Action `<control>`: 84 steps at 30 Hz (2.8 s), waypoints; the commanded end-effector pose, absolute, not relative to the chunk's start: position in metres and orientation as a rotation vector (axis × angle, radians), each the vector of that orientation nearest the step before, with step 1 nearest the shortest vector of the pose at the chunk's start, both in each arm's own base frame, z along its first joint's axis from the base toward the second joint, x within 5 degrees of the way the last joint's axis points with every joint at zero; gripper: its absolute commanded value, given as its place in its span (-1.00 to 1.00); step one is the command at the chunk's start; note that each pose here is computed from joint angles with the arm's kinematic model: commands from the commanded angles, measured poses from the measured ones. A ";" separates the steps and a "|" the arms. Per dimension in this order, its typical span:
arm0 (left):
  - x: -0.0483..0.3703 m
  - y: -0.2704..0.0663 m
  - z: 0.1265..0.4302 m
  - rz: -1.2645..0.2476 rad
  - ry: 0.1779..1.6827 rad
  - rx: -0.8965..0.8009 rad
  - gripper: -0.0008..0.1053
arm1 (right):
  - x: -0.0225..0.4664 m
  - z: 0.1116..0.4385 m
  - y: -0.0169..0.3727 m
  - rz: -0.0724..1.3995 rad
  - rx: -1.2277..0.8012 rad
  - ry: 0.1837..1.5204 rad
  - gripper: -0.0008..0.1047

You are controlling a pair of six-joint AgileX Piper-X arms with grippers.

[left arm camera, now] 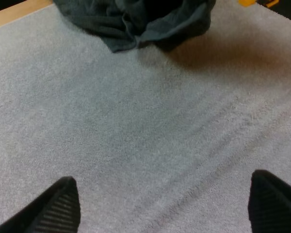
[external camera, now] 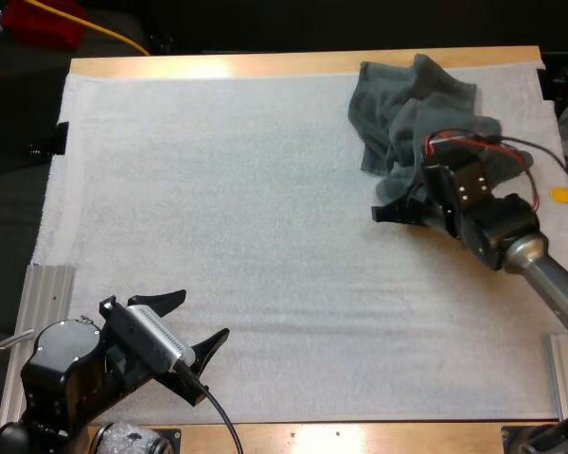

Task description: Pick towel from pile, fold and stack

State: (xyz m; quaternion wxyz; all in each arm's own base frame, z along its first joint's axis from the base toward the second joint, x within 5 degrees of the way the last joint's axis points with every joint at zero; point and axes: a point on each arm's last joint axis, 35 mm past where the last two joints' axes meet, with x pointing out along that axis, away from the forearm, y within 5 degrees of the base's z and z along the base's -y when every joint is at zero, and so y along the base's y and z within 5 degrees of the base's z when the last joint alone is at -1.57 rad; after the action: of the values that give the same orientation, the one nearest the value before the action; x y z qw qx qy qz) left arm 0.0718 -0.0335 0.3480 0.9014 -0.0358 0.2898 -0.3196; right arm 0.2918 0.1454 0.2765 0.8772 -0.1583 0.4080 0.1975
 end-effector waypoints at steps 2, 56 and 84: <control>0.071 -0.034 0.352 -0.671 0.574 -0.071 0.32 | 0.290 0.298 0.145 0.418 -0.347 0.821 -0.95; 0.071 -0.034 0.352 -0.671 0.574 -0.071 0.32 | 0.227 0.438 0.255 0.848 -0.337 0.556 -0.95; 0.071 -0.034 0.352 -0.671 0.574 -0.071 0.32 | 0.237 0.233 0.154 0.381 -0.772 1.335 -0.95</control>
State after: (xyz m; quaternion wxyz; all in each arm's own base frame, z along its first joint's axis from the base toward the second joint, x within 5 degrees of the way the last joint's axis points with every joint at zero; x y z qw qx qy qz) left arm 0.0718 -0.0335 0.3480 0.9014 -0.0358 0.2898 -0.3196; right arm 0.2397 0.1577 0.2315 0.7069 -0.3416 0.5939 0.1757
